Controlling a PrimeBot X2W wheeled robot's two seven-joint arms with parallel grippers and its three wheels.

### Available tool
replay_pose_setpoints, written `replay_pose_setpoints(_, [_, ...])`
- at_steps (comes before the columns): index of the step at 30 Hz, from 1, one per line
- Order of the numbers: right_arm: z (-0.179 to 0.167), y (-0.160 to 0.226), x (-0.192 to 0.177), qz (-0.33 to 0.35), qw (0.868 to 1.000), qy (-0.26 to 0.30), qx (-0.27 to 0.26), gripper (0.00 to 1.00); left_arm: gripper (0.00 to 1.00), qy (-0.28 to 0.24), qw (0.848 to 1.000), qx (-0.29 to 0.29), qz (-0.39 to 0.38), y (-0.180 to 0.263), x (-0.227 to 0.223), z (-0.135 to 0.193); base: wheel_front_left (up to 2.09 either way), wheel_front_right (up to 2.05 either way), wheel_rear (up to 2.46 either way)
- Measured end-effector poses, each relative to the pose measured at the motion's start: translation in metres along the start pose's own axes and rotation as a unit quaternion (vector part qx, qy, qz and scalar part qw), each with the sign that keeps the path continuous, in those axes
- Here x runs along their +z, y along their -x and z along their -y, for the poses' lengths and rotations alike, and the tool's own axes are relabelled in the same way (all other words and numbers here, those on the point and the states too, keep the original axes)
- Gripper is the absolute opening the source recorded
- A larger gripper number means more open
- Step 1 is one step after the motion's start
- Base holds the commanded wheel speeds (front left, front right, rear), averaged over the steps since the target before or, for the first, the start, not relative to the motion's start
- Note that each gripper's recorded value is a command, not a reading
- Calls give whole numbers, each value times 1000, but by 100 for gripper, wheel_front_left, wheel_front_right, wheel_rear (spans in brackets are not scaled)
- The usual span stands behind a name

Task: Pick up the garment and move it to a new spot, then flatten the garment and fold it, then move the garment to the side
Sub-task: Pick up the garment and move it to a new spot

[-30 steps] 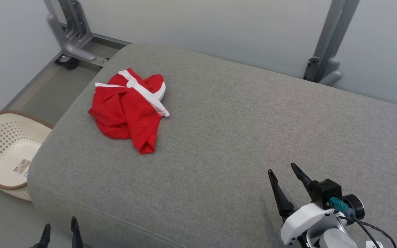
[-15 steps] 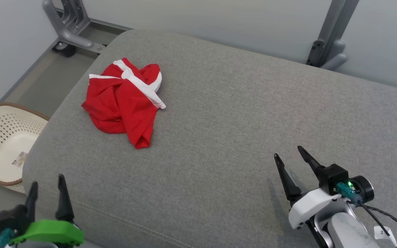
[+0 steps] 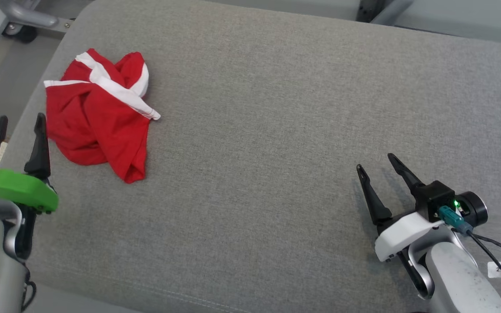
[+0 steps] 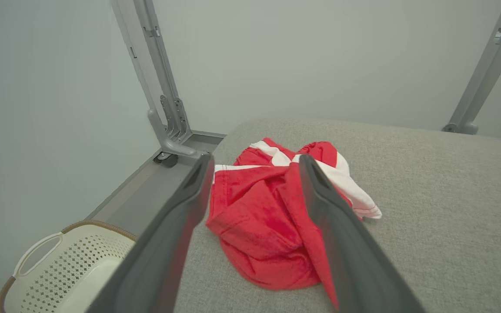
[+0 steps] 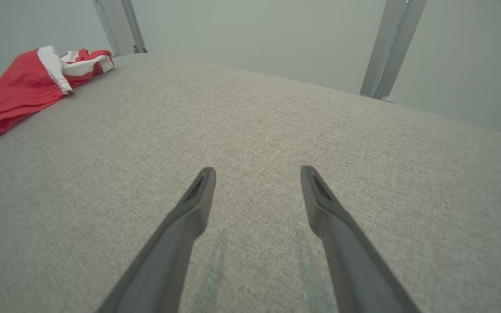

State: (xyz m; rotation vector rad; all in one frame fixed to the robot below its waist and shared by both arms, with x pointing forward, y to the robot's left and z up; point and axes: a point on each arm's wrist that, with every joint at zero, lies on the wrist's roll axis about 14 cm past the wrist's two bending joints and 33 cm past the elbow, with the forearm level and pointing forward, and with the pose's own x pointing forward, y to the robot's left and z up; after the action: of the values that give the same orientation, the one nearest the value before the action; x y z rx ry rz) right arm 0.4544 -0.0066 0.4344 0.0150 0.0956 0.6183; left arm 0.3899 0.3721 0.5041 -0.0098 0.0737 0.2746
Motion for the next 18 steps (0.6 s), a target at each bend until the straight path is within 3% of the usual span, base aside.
replay_pose_setpoints(9, [32,0,-11,-6,999,0,-32,100,100,-15,989,-82,-124,-46,-38,43,0,0,0])
replay_pose_setpoints(18, [71,9,-25,-15,997,1,-77,100,100,-13,973,-65,-221,-71,-92,38,0,0,0])
